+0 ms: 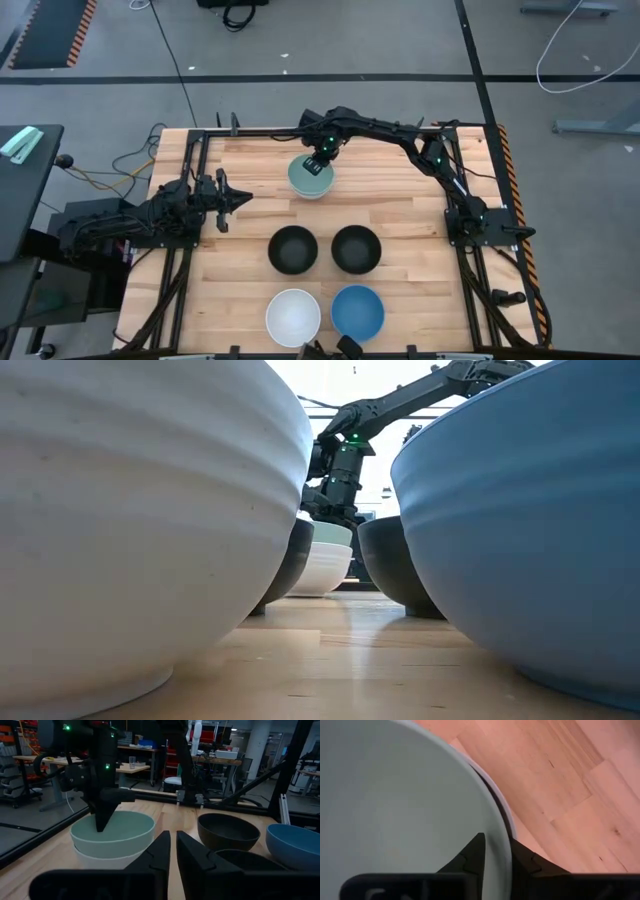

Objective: Nest bowls inside each other
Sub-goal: Stack the light green bowl on top of the top white bowl, then stack the right black bowl on top of the light green bowl

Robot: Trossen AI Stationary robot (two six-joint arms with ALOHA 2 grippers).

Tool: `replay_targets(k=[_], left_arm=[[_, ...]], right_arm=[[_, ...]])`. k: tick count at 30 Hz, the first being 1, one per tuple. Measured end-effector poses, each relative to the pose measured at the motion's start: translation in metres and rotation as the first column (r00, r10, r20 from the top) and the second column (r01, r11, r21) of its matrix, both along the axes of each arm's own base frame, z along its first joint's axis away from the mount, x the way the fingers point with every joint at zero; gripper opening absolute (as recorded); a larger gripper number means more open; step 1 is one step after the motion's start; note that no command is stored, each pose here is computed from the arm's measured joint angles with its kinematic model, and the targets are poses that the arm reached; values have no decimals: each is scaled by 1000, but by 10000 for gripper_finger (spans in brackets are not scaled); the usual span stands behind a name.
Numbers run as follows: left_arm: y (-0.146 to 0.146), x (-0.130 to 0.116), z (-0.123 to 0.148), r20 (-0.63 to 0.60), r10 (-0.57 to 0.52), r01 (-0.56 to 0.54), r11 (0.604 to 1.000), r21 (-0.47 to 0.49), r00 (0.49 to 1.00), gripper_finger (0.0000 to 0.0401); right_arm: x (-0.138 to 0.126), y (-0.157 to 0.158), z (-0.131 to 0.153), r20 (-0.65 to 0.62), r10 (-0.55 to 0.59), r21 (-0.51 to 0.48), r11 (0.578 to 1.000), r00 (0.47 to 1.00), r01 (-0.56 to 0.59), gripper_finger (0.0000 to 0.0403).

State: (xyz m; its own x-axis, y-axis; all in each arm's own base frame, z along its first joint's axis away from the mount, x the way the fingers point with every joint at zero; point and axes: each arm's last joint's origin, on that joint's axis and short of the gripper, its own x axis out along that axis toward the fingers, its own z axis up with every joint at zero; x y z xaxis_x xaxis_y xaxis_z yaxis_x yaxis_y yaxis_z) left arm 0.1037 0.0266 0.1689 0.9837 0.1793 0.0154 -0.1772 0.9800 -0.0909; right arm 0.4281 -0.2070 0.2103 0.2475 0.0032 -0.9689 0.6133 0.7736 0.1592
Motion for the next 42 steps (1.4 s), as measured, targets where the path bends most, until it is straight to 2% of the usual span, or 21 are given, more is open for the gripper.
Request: replay_targets(k=[10,23,35,38,42], left_arm=[[0,0,0,-1,0,0,1000,1,1000,30],[0,0,-1,-8,8,-8,1000,0,1000,36],[0,0,-1,-7,9,-9,1000,0,1000,33],[0,0,-1,-8,11,-11,1000,0,1000,36],[0,0,-1,-7,11,-11,1000,0,1000,31]], right_arm=[[-3,2,9,1,-2,-13,1000,1000,2,91],[-11,5,37,36,-23,-70,997,999,26,93],[-15,3,45,47,-24,-84,996,999,28,96],[-15,4,45,44,-9,-87,996,999,13,87],[-14,5,45,44,-5,-88,996,999,9,51]])
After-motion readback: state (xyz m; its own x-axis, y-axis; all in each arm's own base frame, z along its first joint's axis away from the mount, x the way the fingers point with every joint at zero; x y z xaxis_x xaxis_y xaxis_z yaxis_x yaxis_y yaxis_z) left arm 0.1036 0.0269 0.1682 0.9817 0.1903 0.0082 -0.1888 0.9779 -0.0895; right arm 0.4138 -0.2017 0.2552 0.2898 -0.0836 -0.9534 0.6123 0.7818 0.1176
